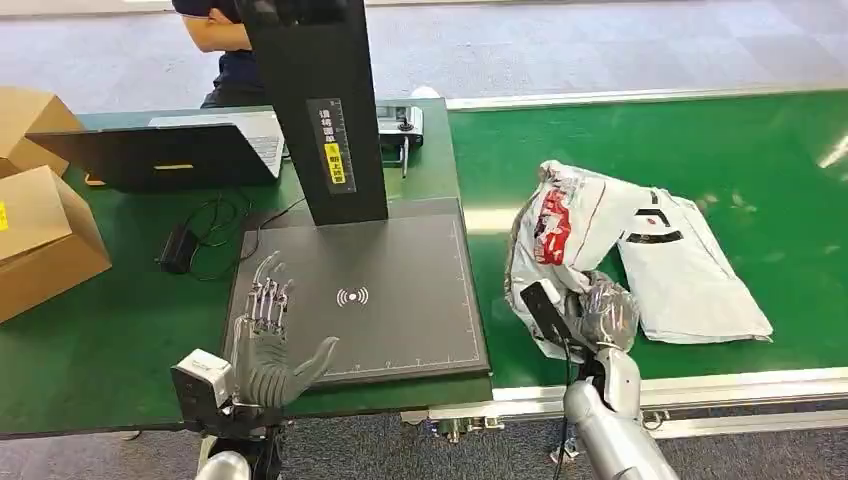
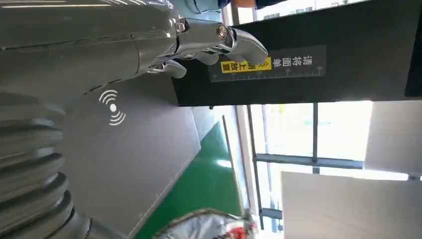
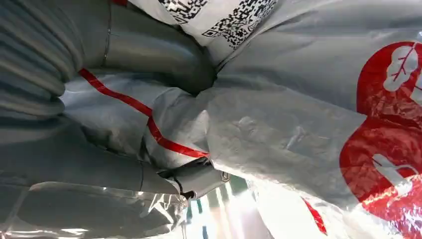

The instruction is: Moved the parcel from conveyor to table for the left to box.

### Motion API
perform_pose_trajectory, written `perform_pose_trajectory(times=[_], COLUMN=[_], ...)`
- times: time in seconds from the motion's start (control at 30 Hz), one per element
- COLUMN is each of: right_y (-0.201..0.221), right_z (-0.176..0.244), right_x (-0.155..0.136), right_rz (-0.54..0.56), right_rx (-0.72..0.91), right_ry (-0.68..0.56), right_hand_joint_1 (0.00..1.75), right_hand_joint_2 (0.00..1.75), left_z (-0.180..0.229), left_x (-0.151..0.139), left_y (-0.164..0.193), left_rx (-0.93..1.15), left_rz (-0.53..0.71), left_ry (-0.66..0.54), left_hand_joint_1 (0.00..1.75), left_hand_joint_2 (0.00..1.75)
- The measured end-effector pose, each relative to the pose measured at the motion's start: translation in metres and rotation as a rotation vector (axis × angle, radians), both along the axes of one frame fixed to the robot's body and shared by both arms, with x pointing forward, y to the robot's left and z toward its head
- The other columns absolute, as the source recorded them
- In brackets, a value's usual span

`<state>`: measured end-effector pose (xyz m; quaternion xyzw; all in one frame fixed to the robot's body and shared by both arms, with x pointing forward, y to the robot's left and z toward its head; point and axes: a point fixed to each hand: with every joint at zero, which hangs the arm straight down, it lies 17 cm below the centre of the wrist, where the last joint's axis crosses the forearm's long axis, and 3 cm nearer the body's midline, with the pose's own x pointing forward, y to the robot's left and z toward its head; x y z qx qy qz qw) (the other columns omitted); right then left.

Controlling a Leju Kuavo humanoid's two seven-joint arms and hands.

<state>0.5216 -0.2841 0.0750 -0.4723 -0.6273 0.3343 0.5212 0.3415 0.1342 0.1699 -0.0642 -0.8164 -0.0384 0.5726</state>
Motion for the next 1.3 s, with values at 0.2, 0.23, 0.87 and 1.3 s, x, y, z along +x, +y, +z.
perform_pose_trajectory(times=[0.2, 0.23, 0.87, 1.3], right_y=[-0.002, 0.004, 0.118, 0.227], right_z=[0.044, 0.053, 0.126, 0.064], right_x=[0.012, 0.015, 0.024, -0.020], right_rz=[0.022, 0.046, 0.315, 0.756], right_rx=[0.002, 0.013, -0.049, -0.330], right_ry=[-0.121, -0.145, -0.241, -0.022], right_hand_joint_1=[1.75, 1.75, 1.75, 1.75], right_hand_joint_2=[1.75, 1.75, 1.75, 1.75], left_z=[0.000, 0.000, 0.000, 0.000], left_x=[0.000, 0.000, -0.001, 0.001], left_y=[0.001, 0.002, 0.001, -0.002], left_rx=[0.001, 0.002, 0.000, -0.003], left_rz=[0.009, 0.011, 0.006, -0.027], left_ry=[-0.001, -0.001, -0.008, -0.012], left_hand_joint_1=[0.00, 0.00, 0.00, 0.00], left_hand_joint_2=[1.75, 1.75, 1.75, 1.75])
